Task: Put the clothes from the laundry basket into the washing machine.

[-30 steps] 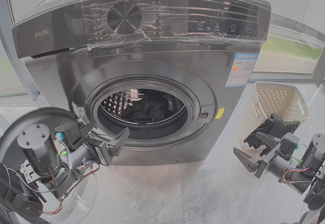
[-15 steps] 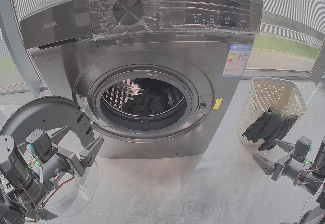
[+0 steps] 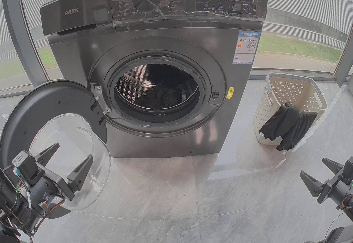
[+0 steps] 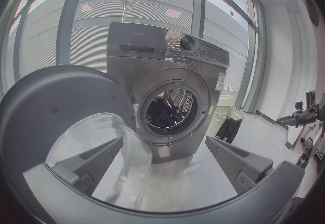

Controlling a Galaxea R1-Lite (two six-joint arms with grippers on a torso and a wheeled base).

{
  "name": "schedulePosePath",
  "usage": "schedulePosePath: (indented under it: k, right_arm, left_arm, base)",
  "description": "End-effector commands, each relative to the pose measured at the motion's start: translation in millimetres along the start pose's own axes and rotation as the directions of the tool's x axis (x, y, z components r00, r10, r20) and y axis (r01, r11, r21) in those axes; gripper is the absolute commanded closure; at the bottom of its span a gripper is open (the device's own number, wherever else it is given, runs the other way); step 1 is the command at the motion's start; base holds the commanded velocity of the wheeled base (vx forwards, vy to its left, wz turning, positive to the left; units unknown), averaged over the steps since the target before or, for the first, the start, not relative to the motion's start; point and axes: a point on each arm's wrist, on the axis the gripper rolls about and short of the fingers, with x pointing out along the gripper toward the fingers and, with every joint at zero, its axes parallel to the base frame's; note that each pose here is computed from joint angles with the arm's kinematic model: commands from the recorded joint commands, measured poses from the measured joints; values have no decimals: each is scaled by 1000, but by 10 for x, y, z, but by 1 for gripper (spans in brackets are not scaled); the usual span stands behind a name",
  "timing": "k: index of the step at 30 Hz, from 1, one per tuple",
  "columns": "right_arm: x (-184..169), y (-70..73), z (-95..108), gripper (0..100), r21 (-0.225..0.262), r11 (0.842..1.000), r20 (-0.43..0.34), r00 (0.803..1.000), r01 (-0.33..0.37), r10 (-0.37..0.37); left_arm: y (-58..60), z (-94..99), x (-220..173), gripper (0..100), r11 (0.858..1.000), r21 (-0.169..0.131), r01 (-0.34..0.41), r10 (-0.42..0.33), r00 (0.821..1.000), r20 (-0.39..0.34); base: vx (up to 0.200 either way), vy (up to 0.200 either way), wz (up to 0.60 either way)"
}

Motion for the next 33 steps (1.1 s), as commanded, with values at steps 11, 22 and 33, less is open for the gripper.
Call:
schedulePosePath:
  k: [11,22,33]
  right_arm:
    - [-720,-202,-323,0,28,979,149,968,200,-202]
    - [-944,-183,-626,0,33,971,185,953,237,-239]
    - [-997,-132,-663,0,30,956,250,924,291,-289]
  left_arm:
    - [310,-186,-858,0,997,12,-74,74,997,-19]
    - [399,-456,-1252,0,983,5,-182,182,983,-5]
    - [346,-630,-1405,0,977,34,-210,210,978,10]
  base:
    - [0,0,0]
    - [0,0,0]
    - [0,0,0]
